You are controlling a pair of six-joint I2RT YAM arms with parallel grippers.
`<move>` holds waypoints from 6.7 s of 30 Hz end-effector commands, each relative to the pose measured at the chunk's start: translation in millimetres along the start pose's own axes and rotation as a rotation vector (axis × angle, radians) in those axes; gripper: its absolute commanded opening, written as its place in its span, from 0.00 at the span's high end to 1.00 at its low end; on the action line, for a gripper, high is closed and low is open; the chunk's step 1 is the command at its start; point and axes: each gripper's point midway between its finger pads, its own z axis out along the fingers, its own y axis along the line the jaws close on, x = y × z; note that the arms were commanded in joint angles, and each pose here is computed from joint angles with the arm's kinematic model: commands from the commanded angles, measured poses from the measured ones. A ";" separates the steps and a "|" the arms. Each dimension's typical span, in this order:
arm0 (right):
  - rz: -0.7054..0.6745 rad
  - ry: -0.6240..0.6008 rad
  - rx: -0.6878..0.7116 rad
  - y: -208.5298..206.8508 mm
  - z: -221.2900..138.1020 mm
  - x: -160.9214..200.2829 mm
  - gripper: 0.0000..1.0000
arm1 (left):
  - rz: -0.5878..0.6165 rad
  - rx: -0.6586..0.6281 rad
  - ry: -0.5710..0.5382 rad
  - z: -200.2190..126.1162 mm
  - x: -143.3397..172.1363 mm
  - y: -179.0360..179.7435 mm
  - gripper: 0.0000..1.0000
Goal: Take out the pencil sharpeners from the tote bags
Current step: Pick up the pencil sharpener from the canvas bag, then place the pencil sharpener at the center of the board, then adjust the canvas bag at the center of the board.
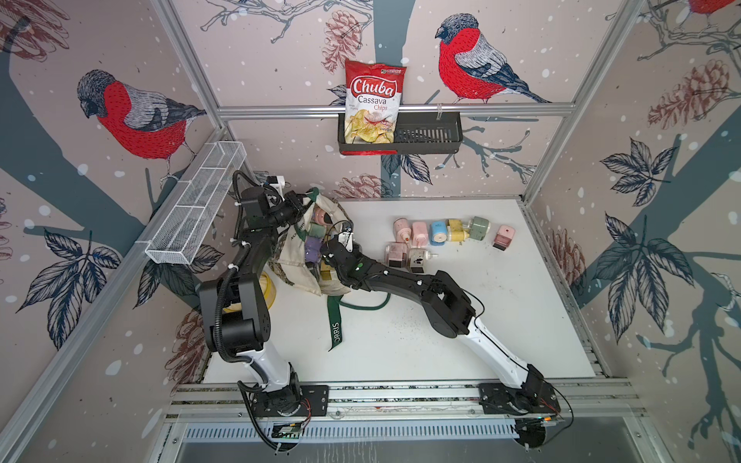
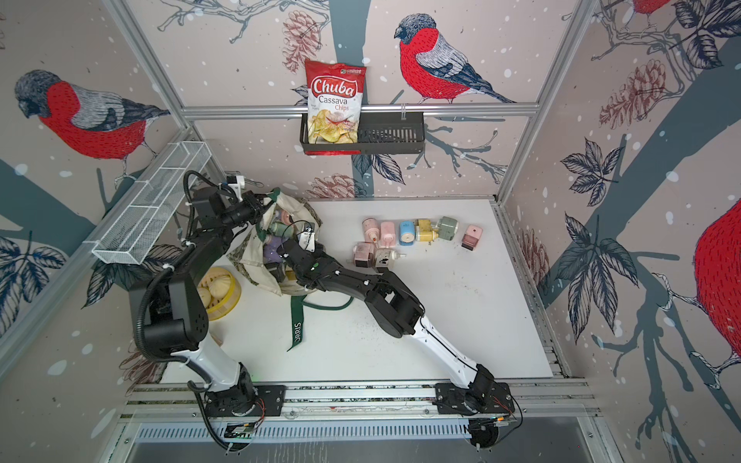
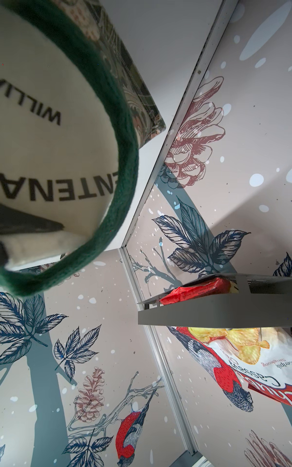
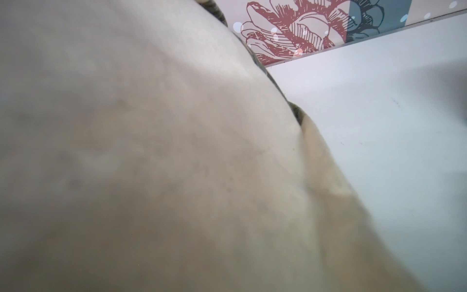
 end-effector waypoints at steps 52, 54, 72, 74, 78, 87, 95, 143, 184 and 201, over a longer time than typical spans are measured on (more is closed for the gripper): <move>-0.360 0.154 -0.446 15.3 -134.3 -27.0 0.71 | 0.111 0.107 -0.016 -3.8 -9.3 -31.6 1.00; -0.365 0.169 -0.469 16.3 -145.9 -29.9 0.71 | 0.113 0.108 -0.019 -4.4 -10.2 -32.2 1.00; -0.285 0.345 -0.052 -182.4 -221.4 -111.4 0.69 | 0.111 0.112 -0.018 -4.8 -10.1 -33.5 1.00; -0.241 0.364 -0.001 -213.3 -227.4 -115.4 0.69 | 0.112 0.113 -0.019 -5.0 -10.0 -33.8 1.00; -0.167 0.403 0.089 -264.4 -235.7 -117.1 0.68 | 0.111 0.114 -0.020 -5.2 -9.9 -34.0 1.00; -0.105 0.522 0.283 -323.4 -216.8 -108.7 0.68 | 0.106 0.111 -0.017 -3.9 -9.3 -31.0 1.00; -0.111 0.694 0.340 -335.0 -183.8 -78.7 0.68 | 0.113 0.109 -0.018 -4.8 -9.9 -32.9 1.00; -0.131 0.908 0.368 -349.5 -131.9 -10.6 0.37 | 0.120 0.092 -0.022 -5.5 -11.5 -29.8 1.00; -0.386 0.255 -0.356 -69.3 -158.1 -95.2 0.11 | 0.114 0.079 -0.020 -3.8 -10.5 -23.9 1.00; -0.379 0.308 -0.393 -21.5 -55.4 -52.4 0.52 | 0.114 0.081 -0.016 -3.3 -10.5 -23.9 1.00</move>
